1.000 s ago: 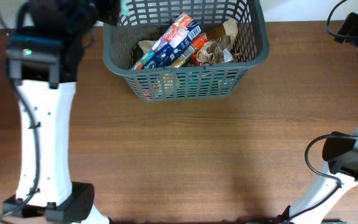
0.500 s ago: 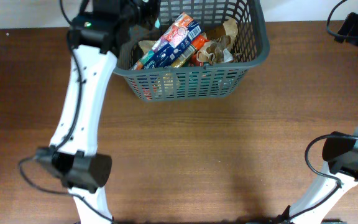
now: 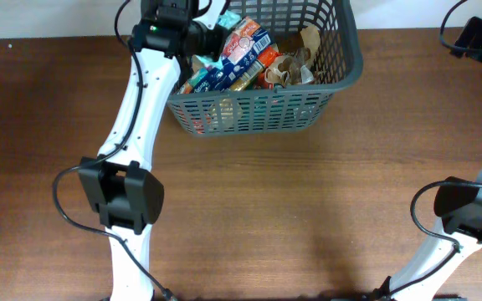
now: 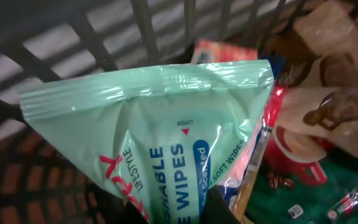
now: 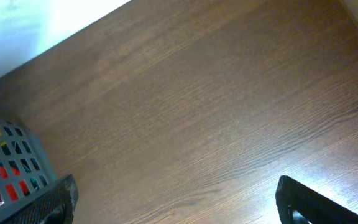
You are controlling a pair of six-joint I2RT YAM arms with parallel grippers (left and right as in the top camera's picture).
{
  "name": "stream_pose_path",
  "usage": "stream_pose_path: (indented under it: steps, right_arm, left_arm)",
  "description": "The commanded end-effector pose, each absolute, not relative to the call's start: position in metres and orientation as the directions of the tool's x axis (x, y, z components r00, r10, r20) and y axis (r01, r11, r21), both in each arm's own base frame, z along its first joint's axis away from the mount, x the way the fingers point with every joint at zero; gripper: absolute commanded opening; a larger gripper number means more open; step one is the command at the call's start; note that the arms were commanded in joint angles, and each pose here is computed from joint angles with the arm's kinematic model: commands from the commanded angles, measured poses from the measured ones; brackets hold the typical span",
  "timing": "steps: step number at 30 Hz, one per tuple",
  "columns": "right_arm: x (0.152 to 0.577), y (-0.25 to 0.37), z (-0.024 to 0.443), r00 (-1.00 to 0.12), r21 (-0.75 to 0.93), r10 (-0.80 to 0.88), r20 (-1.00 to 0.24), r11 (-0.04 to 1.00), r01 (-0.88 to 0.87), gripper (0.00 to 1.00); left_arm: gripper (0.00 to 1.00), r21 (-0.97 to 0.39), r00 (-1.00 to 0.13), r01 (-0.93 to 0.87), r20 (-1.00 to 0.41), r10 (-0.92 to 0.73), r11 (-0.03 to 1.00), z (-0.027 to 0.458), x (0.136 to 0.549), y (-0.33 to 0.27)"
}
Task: Pack container
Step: 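Carry the wipes pack over the basket and release it inside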
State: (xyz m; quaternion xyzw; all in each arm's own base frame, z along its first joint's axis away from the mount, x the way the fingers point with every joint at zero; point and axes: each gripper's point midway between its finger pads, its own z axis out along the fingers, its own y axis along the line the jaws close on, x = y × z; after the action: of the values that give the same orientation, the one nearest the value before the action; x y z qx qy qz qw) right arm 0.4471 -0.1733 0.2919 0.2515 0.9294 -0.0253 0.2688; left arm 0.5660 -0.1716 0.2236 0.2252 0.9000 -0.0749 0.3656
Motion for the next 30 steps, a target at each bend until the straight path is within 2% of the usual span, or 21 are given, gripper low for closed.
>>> stream_pose_path:
  steps: [1, 9, 10, 12, 13, 15, 23, 27, 30]
  right_arm:
    - [0.444, -0.174, 0.299, -0.716, 0.087, 0.458, -0.526, 0.867, 0.491, 0.99]
    - [0.444, -0.174, 0.299, -0.716, 0.087, 0.458, -0.526, 0.867, 0.491, 0.99]
    - [0.444, -0.174, 0.299, -0.716, 0.087, 0.458, -0.526, 0.867, 0.491, 0.99]
    - [0.444, -0.174, 0.299, -0.716, 0.087, 0.458, -0.526, 0.867, 0.491, 0.99]
    - [0.444, -0.174, 0.299, -0.716, 0.087, 0.458, -0.526, 0.867, 0.491, 0.99]
    - [0.444, -0.174, 0.299, -0.716, 0.087, 0.458, -0.526, 0.867, 0.491, 0.99]
    - [0.444, -0.174, 0.299, -0.716, 0.087, 0.458, -0.526, 0.867, 0.491, 0.99]
    - [0.444, -0.174, 0.299, -0.716, 0.087, 0.458, -0.526, 0.867, 0.491, 0.99]
    - [0.444, -0.174, 0.299, -0.716, 0.087, 0.458, -0.526, 0.867, 0.491, 0.99]
  left_arm:
    - [0.02, 0.005, -0.661, 0.457, -0.668, 0.343, 0.889, 0.209, 0.566, -0.172]
    - [0.02, 0.001, -0.675, 0.457, -0.651, 0.347, 0.89, 0.204, 0.562, -0.171]
    - [0.1, 0.001, -0.674, 0.457, -0.652, 0.347, 0.89, 0.204, 0.562, -0.171]
    - [0.36, 0.002, -0.673, 0.457, -0.653, 0.347, 0.889, 0.205, 0.563, -0.171]
    - [0.56, 0.002, -0.672, 0.457, -0.655, 0.347, 0.889, 0.205, 0.563, -0.171]
    - [0.7, 0.004, -0.669, 0.457, -0.658, 0.347, 0.889, 0.206, 0.564, -0.171]
    - [0.78, 0.083, -0.63, 0.397, -0.7, 0.337, 0.914, 0.234, 0.576, -0.158]
    - [0.85, 0.119, -0.557, 0.364, -0.767, 0.318, 0.924, 0.29, 0.576, -0.152]
    - [0.87, 0.161, -0.472, 0.305, -0.83, 0.296, 0.939, 0.352, 0.567, -0.14]
